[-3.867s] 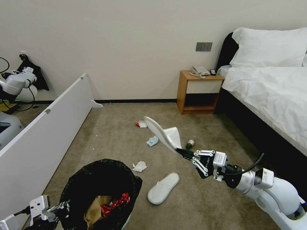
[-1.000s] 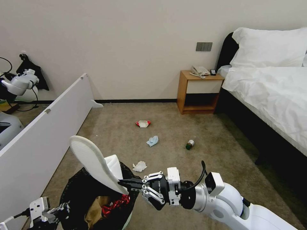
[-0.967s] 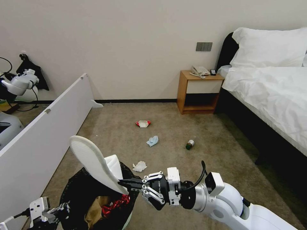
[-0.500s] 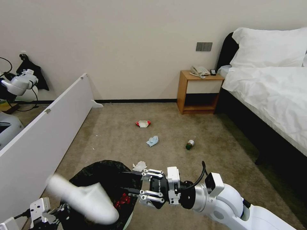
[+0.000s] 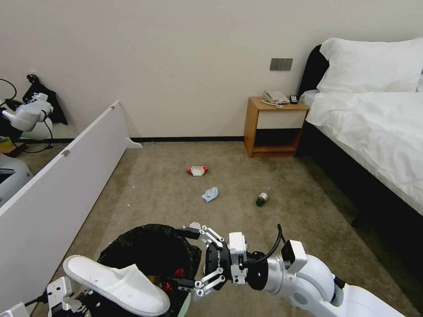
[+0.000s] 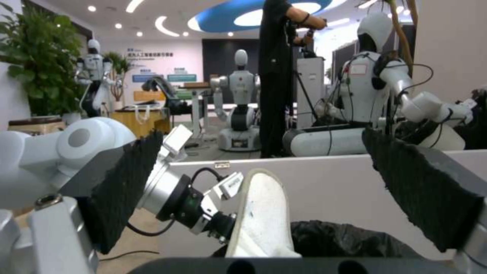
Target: Pick up the trash bin, then pick up the garbage from the floor and place it into the trash bin.
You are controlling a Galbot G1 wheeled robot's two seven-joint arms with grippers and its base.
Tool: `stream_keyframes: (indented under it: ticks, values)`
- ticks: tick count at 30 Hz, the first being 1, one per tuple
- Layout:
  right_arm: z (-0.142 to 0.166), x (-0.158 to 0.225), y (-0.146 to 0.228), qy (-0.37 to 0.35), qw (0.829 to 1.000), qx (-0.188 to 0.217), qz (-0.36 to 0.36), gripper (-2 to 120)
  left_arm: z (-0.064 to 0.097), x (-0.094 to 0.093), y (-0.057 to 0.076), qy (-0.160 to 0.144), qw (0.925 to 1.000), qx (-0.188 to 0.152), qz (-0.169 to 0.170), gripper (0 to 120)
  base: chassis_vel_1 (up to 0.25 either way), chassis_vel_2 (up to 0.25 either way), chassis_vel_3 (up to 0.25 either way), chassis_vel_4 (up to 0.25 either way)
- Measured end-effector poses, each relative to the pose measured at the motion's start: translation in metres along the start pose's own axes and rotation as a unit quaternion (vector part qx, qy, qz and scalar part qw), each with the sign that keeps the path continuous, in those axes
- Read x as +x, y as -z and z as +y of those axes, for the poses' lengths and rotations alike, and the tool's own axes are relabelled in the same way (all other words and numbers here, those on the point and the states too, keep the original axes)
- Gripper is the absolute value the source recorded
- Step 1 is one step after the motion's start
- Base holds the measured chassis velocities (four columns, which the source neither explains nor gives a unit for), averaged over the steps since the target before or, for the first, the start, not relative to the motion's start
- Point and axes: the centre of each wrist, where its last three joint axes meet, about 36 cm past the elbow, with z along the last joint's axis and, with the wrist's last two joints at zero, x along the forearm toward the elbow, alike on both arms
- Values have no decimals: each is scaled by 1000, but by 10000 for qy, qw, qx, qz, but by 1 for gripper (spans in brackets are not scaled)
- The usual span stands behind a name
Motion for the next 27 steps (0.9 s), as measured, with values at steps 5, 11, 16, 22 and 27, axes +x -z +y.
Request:
stream_keyframes:
  ticks: [5, 11, 16, 22, 27]
  values:
    - [1, 0, 2, -4, 10000, 21, -9, 100, 0, 0, 1, 9, 10000, -27, -2, 2, 0, 0, 0, 0]
    - [3, 3, 4, -81, 10000, 55, -3, 100, 1, 1, 1, 33, 10000, -46, -4, 2, 0, 0, 0, 0]
    - [2, 19, 9, -782, 9965, 263, 124, 100, 2, 1, 1, 71, 9999, -74, -4, 2, 0, 0, 0, 0]
    - [-3, 48, 26, -1951, 9784, 620, 294, 100, 3, 2, 0, 129, 9998, -136, -2, 2, 0, 0, 0, 0]
    - [-3, 65, 32, -2716, 9584, 718, 500, 100, 3, 2, 2, 158, 9998, -153, -30, 2, 0, 0, 0, 0]
